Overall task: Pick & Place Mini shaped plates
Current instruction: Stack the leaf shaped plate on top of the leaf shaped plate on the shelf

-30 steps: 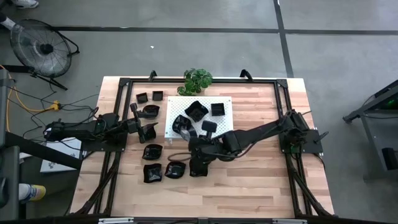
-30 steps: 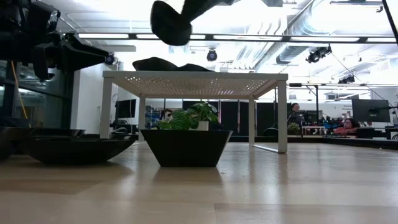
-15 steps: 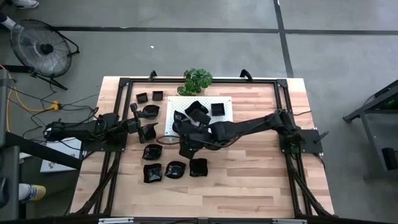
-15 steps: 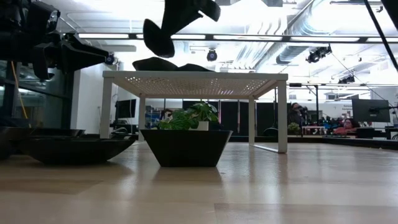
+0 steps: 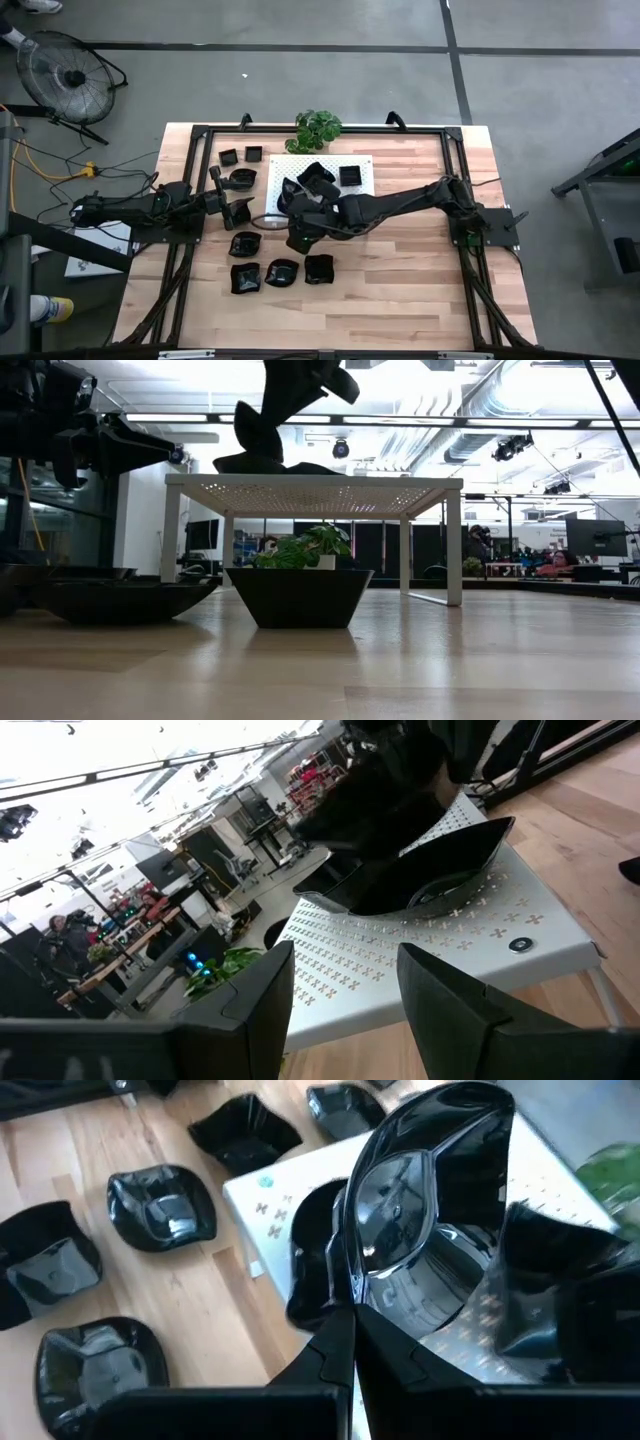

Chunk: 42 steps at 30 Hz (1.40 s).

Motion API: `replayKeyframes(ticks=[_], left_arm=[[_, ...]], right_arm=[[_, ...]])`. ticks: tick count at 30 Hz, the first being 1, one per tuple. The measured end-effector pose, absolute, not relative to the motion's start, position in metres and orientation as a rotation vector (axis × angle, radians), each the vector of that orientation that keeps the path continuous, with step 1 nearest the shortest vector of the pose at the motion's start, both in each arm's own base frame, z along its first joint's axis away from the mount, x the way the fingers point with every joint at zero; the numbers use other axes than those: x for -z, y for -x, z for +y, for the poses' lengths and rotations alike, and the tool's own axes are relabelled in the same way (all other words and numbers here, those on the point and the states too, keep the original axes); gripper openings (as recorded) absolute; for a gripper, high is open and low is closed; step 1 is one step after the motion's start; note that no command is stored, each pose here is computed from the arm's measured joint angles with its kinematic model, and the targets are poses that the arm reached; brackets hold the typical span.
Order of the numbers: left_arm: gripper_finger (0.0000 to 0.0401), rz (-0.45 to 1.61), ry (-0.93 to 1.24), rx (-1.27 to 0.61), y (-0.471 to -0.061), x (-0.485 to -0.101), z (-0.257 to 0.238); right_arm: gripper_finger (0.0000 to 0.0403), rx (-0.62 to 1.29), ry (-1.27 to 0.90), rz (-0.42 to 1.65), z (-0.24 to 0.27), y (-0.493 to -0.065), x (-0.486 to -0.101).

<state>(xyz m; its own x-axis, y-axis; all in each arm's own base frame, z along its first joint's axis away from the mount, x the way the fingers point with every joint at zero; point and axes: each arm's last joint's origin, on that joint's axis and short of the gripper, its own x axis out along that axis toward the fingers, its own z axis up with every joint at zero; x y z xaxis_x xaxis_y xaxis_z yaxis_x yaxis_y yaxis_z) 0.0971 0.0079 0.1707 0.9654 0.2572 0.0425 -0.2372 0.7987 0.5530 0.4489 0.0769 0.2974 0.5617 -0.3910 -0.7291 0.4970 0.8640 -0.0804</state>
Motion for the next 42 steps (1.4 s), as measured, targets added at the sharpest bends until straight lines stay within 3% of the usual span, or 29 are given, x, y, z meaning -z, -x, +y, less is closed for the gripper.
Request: replayKeyframes(ticks=[42], left_arm=[[0.0175,0.036,-0.589,-0.266,-0.0970,-0.1707,0.0079]], right_arm=[[0.0011,0.484,-0.131,0.859,0.0681,-0.4513,-0.2899]])
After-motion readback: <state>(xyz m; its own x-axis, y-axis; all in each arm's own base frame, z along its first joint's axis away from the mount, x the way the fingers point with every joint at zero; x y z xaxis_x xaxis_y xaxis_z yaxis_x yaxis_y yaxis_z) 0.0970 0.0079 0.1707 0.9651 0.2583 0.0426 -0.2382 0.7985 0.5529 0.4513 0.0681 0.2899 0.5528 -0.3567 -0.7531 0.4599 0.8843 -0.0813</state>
